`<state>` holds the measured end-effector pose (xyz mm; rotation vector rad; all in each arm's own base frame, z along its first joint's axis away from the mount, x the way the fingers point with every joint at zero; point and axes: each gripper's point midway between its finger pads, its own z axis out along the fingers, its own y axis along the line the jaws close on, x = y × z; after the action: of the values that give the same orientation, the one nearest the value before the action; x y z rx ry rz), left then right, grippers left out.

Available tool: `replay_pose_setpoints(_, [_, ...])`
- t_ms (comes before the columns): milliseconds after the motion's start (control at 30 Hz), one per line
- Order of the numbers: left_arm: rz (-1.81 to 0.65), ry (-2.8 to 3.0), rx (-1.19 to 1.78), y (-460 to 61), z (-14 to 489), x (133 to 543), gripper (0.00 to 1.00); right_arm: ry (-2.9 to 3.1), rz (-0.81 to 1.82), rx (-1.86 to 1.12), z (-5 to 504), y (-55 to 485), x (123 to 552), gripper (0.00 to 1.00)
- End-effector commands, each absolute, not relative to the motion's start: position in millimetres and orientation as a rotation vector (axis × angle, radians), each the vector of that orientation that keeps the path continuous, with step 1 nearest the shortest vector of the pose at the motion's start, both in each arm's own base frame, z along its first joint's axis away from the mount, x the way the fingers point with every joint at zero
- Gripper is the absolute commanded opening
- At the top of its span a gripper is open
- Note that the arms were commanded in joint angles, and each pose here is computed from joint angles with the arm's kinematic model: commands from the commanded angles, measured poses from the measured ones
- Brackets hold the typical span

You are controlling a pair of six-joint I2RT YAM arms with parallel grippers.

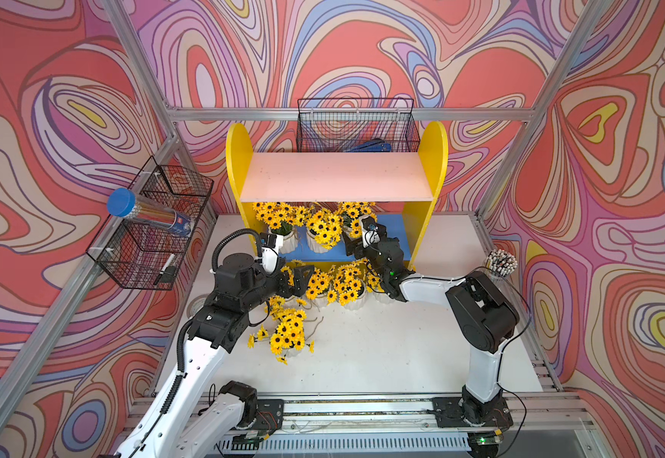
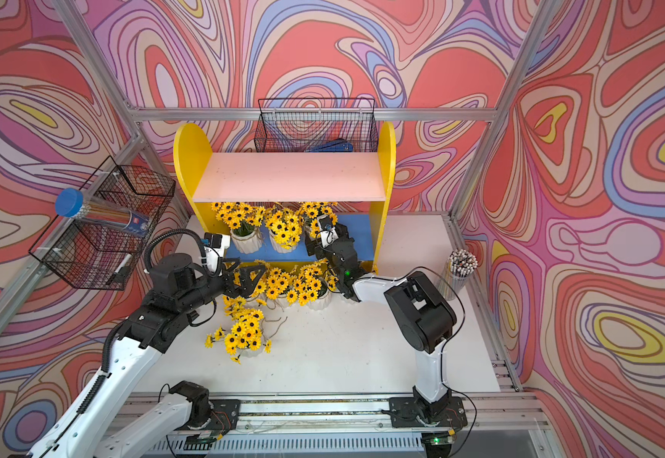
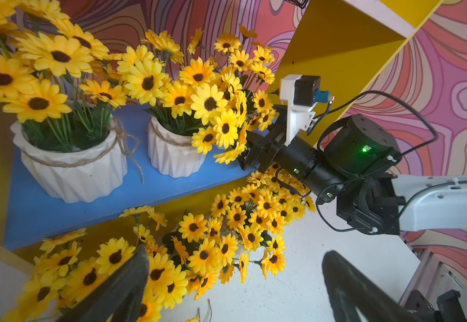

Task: Take the sunflower pots off the shelves
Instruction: Pick up the sunflower pot from the shelf.

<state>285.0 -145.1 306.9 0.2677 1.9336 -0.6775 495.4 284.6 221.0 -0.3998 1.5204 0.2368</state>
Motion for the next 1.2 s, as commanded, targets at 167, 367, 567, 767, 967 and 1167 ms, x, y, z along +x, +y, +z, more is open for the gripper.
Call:
replay_pose_setpoints(167, [-0.671, 1.915, 0.295, -146, 308, 287, 0.98, 1.469, 0.288, -0.392, 235, 289, 508, 0.98])
replay_pose_setpoints(367, [-0.67, 1.917, 0.295, -146, 307, 287, 0.98, 1.452, 0.315, -0.386, 240, 293, 511, 0.98])
replay_pose_setpoints(567, [-0.667, 1.916, 0.299, -146, 308, 287, 0.98, 1.471, 0.322, -0.397, 232, 301, 521, 0.98])
replay_pose_setpoints(767, [-0.66, 1.917, 0.3, -145, 307, 286, 0.98, 1.472, 0.324, -0.393, 229, 302, 522, 0.89])
replay_pose_setpoints(967, [-0.654, 1.92, 0.299, -144, 306, 287, 0.98, 1.452, 0.338, -0.42, 235, 303, 515, 0.54])
replay_pose_setpoints(1167, [-0.658, 1.917, 0.302, -145, 307, 286, 0.98, 1.444, 0.34, -0.447, 243, 303, 508, 0.23])
